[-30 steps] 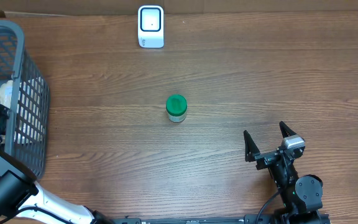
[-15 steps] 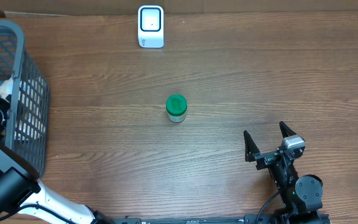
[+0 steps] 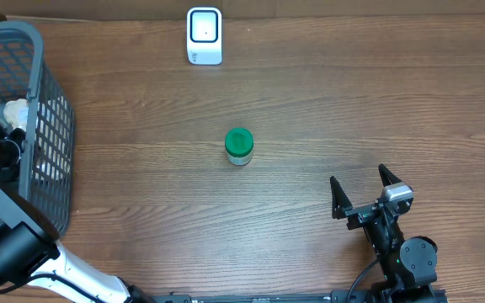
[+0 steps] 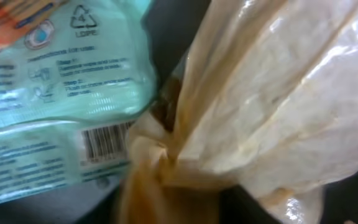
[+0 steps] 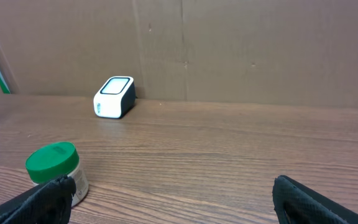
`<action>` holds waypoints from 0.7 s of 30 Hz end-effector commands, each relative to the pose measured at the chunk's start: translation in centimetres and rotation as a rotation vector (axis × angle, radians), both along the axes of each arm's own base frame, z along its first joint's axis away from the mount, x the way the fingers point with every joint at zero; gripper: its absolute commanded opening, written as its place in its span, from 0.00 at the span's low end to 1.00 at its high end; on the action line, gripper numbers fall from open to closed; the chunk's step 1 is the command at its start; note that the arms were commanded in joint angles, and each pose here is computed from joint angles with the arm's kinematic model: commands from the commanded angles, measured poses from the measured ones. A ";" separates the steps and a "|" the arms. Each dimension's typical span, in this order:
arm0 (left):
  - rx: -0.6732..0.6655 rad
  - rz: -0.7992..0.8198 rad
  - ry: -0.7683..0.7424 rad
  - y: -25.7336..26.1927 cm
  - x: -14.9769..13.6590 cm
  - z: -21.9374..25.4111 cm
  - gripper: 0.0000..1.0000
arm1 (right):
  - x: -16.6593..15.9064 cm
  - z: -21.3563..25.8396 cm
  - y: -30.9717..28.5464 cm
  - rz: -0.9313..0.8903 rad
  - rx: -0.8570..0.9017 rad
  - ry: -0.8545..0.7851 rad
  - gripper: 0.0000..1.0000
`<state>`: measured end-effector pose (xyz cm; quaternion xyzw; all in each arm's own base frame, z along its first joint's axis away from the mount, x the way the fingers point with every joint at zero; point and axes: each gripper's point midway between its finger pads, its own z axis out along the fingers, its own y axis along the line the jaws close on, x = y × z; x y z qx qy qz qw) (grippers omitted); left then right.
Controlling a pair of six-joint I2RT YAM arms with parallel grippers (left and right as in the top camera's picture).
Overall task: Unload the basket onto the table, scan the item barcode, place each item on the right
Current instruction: 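Reach the left gripper into the basket and grasp the clear bag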
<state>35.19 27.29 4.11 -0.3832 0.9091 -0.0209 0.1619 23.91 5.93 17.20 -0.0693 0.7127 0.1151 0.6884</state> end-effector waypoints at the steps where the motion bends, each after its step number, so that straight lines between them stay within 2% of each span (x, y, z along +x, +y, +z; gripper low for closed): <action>1: -0.051 -0.025 0.102 -2.0 -1.7 -2.6 0.22 | 0.0 -0.1 -0.1 -0.006 0.002 -0.005 1.00; 6: -0.040 0.007 0.122 -1.4 -1.8 -0.8 0.04 | 0.0 -0.1 -0.1 -0.006 0.002 -0.005 1.00; 12: -0.007 0.098 0.068 0.0 -0.7 5.8 0.04 | 0.0 -0.1 -0.1 -0.006 0.002 -0.005 1.00; 17: 0.065 0.176 -0.071 0.7 0.2 15.1 0.04 | 0.0 -0.1 -0.1 -0.006 0.002 -0.005 1.00; 21: 0.146 0.205 -0.223 0.1 -0.3 23.1 0.04 | 0.0 -0.1 -0.1 -0.006 0.002 -0.005 1.00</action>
